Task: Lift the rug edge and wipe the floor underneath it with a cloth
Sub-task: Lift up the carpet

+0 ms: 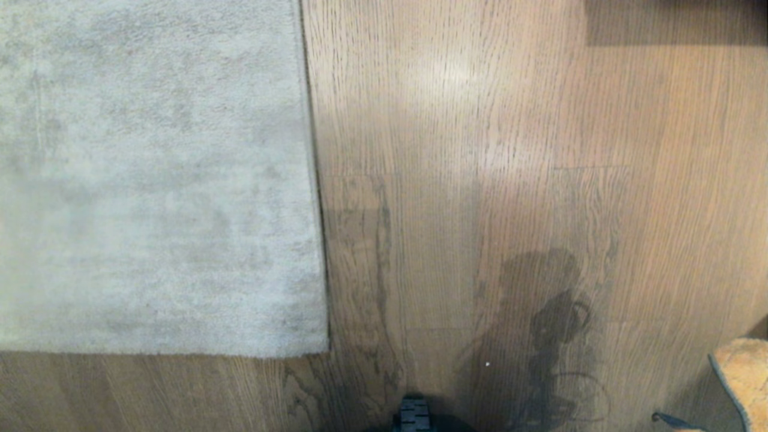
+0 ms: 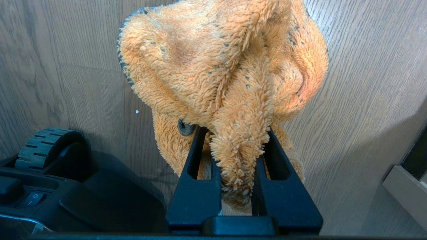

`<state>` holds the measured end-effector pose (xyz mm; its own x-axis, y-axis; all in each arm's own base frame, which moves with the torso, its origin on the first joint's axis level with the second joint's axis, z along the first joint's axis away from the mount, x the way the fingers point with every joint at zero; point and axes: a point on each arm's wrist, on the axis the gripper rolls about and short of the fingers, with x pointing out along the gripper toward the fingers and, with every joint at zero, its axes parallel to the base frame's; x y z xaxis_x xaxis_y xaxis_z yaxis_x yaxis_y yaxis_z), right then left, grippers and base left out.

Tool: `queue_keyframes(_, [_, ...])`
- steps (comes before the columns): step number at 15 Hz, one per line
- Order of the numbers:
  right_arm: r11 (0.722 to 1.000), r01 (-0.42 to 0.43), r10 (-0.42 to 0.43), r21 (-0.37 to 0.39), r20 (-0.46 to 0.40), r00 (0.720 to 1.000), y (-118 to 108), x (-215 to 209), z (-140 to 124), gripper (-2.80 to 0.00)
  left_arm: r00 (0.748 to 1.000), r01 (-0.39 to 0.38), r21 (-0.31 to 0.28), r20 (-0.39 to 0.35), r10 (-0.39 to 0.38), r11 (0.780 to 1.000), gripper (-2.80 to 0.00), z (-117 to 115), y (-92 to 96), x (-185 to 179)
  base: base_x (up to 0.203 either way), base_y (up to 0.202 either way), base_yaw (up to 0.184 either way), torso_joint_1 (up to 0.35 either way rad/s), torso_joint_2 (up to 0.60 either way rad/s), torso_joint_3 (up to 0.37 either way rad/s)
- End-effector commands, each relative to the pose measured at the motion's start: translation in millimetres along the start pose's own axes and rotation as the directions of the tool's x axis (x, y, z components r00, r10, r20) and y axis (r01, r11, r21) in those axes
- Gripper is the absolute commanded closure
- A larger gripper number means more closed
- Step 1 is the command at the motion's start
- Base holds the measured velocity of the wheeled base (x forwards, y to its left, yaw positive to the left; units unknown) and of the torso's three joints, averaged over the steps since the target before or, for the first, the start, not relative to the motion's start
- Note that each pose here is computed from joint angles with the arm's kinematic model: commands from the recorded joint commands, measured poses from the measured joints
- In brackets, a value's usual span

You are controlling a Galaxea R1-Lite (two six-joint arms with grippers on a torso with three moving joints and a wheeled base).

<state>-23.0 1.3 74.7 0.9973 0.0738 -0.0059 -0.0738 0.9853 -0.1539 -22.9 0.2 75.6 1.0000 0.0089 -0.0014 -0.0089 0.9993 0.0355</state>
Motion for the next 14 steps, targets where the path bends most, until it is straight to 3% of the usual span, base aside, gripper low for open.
queue_keyframes(1, [1.000, -0.002, 0.002, -0.001, -0.001, 1.000, 0.0, 0.1, 0.0, 0.00, 1.000, 0.000, 0.000, 0.000, 0.000, 1.000, 0.00, 0.0, 0.0, 0.0, 0.000, 0.000, 0.000, 0.000, 0.00, 0.000])
queue_keyframes(9, [1.000, 0.000, 0.000, -0.001, -0.002, 1.000, 0.0, 0.1, 0.0, 0.00, 1.000, -0.002, -0.012, -0.009, 0.001, 1.000, 0.00, 0.1, 0.0, 0.1, 0.000, 0.000, 0.000, 0.000, 0.00, 0.000])
queue_keyframes(14, [1.000, -0.002, 0.002, -0.001, -0.001, 1.000, -0.1, 0.1, 0.0, 0.00, 0.998, 0.001, -0.012, -0.062, -0.002, 1.000, 0.00, 1.2, 0.1, 4.2, 0.000, 0.000, 0.000, 0.000, 0.00, 0.000])
